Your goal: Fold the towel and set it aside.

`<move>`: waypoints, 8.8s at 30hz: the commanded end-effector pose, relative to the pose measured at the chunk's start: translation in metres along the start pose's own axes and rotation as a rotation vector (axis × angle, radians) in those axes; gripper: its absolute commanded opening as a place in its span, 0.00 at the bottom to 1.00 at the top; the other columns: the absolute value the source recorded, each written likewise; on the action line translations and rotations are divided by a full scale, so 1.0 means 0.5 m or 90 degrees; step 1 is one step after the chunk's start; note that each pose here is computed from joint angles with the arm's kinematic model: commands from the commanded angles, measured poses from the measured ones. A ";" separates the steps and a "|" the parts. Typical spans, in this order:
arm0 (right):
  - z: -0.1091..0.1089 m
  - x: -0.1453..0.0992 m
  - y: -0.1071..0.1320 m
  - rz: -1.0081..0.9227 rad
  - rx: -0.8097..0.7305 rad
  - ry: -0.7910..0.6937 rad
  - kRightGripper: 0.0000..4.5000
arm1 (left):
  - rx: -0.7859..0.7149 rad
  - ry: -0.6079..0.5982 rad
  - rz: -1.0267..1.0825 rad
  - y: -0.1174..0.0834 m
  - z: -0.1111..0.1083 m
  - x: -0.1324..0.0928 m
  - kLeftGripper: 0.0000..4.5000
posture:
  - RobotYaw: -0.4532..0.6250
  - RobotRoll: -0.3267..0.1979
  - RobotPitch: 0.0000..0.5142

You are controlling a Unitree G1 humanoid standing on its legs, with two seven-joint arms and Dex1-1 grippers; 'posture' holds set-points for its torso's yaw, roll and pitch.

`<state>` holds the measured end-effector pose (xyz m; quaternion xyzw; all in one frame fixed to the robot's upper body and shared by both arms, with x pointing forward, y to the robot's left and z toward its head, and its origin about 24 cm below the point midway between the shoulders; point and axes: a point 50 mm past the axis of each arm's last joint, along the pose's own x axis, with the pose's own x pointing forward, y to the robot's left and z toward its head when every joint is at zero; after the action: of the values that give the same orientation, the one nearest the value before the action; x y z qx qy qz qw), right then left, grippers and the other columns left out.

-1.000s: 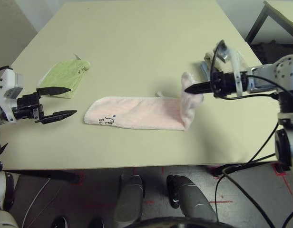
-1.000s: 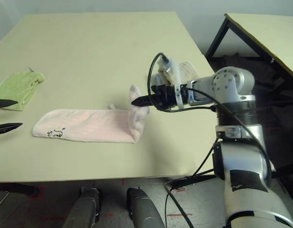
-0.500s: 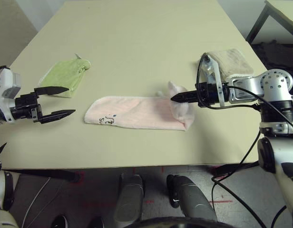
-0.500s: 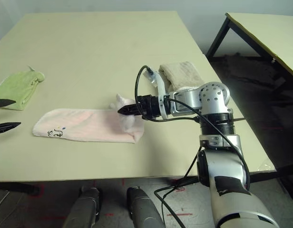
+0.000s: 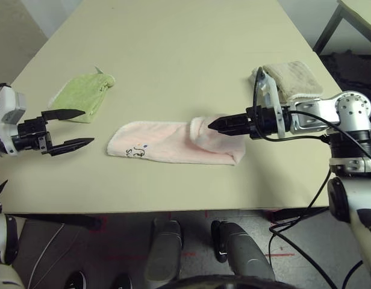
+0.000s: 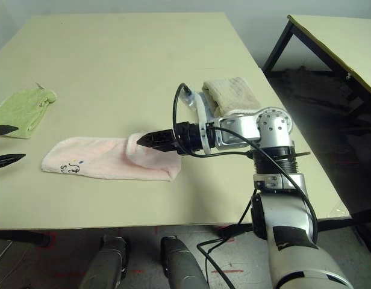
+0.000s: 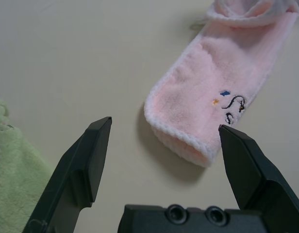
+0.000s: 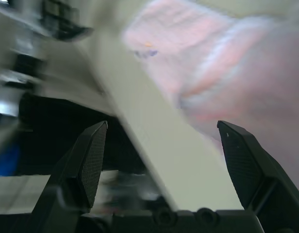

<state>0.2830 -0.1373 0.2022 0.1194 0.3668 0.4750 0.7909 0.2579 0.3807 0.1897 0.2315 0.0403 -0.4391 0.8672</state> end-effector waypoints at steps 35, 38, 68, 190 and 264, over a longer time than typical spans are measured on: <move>-0.066 0.125 -0.057 -0.111 -0.355 -0.173 0.00 | -0.005 0.001 0.013 0.001 -0.001 -0.010 1.00 | 0.52 0.62 0.34; -0.069 0.136 -0.049 -0.090 -0.347 -0.173 0.00 | -0.005 0.001 0.016 0.001 -0.001 -0.012 1.00 | 0.52 0.62 0.34; 0.001 0.099 0.044 0.102 -0.296 -0.229 0.00 | -0.008 -0.003 0.021 0.003 -0.005 -0.004 1.00 | 0.50 0.62 0.35; -0.116 -0.053 -0.066 0.230 -0.646 -0.188 0.99 | -0.903 0.237 -0.001 -0.052 -0.086 0.162 1.00 | 0.42 0.62 0.34; -0.192 -0.063 -0.080 0.156 -0.503 -0.182 1.00 | -0.714 0.086 -0.347 -0.188 0.144 0.419 0.01 | 0.36 0.62 0.31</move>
<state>0.2352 -0.2031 0.1277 -0.0881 0.0279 0.6433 0.7600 0.3041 0.1475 0.1601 -0.2535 0.3798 -0.5411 0.7062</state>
